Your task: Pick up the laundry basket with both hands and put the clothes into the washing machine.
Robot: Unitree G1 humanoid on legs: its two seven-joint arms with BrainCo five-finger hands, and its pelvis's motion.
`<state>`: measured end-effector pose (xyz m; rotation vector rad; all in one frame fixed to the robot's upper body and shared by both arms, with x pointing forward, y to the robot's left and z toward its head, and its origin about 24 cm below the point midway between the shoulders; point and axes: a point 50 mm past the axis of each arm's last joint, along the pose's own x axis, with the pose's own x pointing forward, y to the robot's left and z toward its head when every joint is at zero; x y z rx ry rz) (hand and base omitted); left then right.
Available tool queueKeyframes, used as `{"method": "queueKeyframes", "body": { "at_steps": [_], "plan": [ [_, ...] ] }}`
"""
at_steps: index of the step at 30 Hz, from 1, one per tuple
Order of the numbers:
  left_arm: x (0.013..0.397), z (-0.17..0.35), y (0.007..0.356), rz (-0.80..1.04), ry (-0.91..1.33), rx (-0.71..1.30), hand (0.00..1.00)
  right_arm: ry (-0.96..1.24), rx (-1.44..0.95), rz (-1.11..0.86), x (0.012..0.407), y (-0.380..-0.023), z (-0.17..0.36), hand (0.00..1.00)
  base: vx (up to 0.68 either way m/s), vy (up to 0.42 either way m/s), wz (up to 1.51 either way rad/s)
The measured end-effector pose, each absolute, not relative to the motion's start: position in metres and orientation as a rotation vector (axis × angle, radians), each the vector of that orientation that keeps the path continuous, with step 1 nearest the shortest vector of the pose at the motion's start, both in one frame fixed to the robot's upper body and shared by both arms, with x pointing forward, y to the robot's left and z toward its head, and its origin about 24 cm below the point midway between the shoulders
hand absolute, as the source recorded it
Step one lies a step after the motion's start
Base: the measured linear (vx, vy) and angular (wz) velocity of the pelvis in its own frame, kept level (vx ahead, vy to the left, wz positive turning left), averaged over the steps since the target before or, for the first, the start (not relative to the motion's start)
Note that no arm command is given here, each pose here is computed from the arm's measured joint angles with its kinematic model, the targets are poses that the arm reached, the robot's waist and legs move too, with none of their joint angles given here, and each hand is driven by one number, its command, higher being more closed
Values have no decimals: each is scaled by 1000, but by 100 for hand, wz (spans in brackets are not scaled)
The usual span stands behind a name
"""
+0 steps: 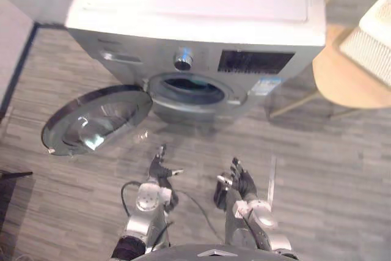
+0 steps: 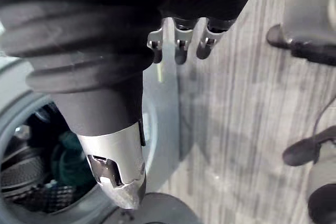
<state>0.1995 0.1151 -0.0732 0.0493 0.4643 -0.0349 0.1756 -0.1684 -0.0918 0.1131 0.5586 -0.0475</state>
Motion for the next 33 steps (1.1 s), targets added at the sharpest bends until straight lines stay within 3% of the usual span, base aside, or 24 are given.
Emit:
{"method": "queueKeyframes", "body": {
  "at_steps": [3,7,10,13,19,21,24,30,33],
  "plan": [
    [185,-87,127,8,538,-14,0,629,79,-90,170,-180,-105,0,13,-14,14],
    [163,-93,167,234,571,-132,0,753,66,-221,139,-209,-124,0,-21,140,7],
    [164,-68,214,415,439,-158,0,813,119,-296,125,-213,-133,0,-68,268,11],
    [158,-52,238,483,365,-138,0,824,135,-323,122,-215,-134,0,-96,144,-13],
    [139,33,319,720,34,60,0,840,168,-362,118,-217,-136,0,-196,124,-27],
    [141,64,347,807,-53,196,0,839,151,-364,118,-226,-135,0,-110,64,17],
    [147,111,382,892,-149,398,0,918,165,-300,102,-208,-145,0,-42,-67,19],
    [157,100,448,1037,149,470,0,942,124,-239,102,-208,-145,0,15,-101,-34],
    [180,123,474,1070,210,491,0,931,116,-198,107,-202,-144,0,-49,-100,-31]
  ]
}}
